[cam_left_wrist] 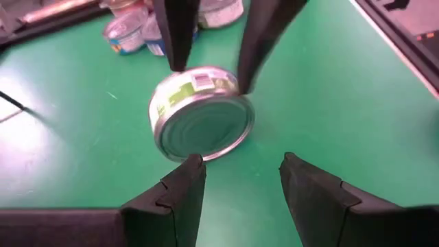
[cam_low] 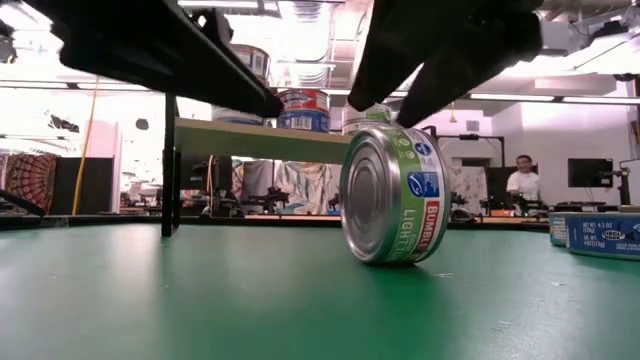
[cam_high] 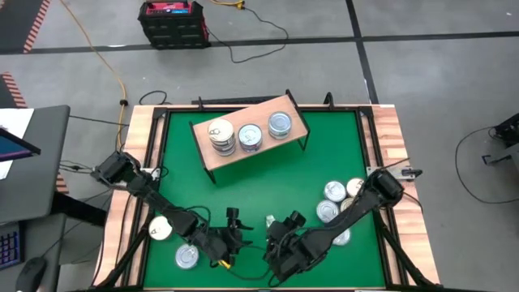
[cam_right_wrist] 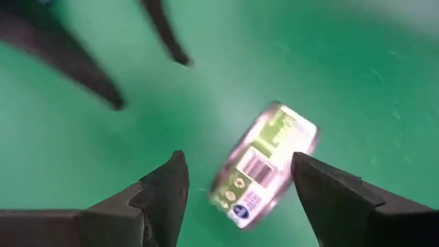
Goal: Stack canned seafood by type on shelf
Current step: Stack the green white tuna can on top of the green white tuna can on the shelf
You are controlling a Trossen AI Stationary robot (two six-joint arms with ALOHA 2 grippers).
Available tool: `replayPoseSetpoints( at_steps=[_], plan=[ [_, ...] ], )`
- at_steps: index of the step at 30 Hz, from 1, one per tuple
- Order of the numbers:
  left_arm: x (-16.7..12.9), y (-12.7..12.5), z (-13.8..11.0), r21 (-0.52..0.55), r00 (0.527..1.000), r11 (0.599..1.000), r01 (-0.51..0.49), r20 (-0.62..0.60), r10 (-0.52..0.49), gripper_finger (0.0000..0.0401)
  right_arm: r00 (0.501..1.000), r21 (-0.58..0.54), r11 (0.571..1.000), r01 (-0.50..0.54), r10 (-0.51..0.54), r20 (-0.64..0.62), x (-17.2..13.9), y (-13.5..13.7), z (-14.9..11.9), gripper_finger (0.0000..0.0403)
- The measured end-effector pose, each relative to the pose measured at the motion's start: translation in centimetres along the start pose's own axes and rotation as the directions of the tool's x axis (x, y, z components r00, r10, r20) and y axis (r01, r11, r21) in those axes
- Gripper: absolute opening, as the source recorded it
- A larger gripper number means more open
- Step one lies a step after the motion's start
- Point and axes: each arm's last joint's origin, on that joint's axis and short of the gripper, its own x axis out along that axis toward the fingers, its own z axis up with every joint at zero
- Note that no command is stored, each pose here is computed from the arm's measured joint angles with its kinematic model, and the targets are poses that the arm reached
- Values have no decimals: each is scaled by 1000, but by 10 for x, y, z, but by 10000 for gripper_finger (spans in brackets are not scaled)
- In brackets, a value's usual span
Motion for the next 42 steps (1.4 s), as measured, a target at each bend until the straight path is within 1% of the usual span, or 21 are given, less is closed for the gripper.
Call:
replayPoseSetpoints(
  at_steps=[3,6,12,16,20,28,34,38,42],
  plan=[
    [-8,-11,-3,29,1000,1000,2,3,-2,180,996,51,996,79,-81,32,-5,2,2,286],
    [-16,-20,-4,39,1000,999,10,11,-11,180,990,118,987,108,-118,74,-13,5,4,286],
    [-24,-30,-6,23,999,999,38,22,-39,180,989,212,974,83,-106,100,-16,8,5,286],
    [-27,-35,-7,5,997,997,72,17,-72,180,987,235,967,101,-127,96,-8,9,4,286],
    [-31,-38,-10,25,996,995,94,-6,-93,180,989,261,959,112,-133,63,7,10,6,286],
    [-33,-39,-18,57,994,994,90,-70,-86,180,982,281,942,182,-187,-8,38,11,-5,286],
    [-34,-39,-20,58,993,994,90,-84,-85,180,982,290,939,183,-187,-14,40,12,-7,286],
    [-34,-39,-20,57,993,994,90,-83,-85,180,981,249,950,189,-191,-14,42,11,-5,286],
    [-34,-39,-20,54,993,995,87,-81,-83,180,978,214,955,205,-207,-12,55,5,-9,284]
  ],
)
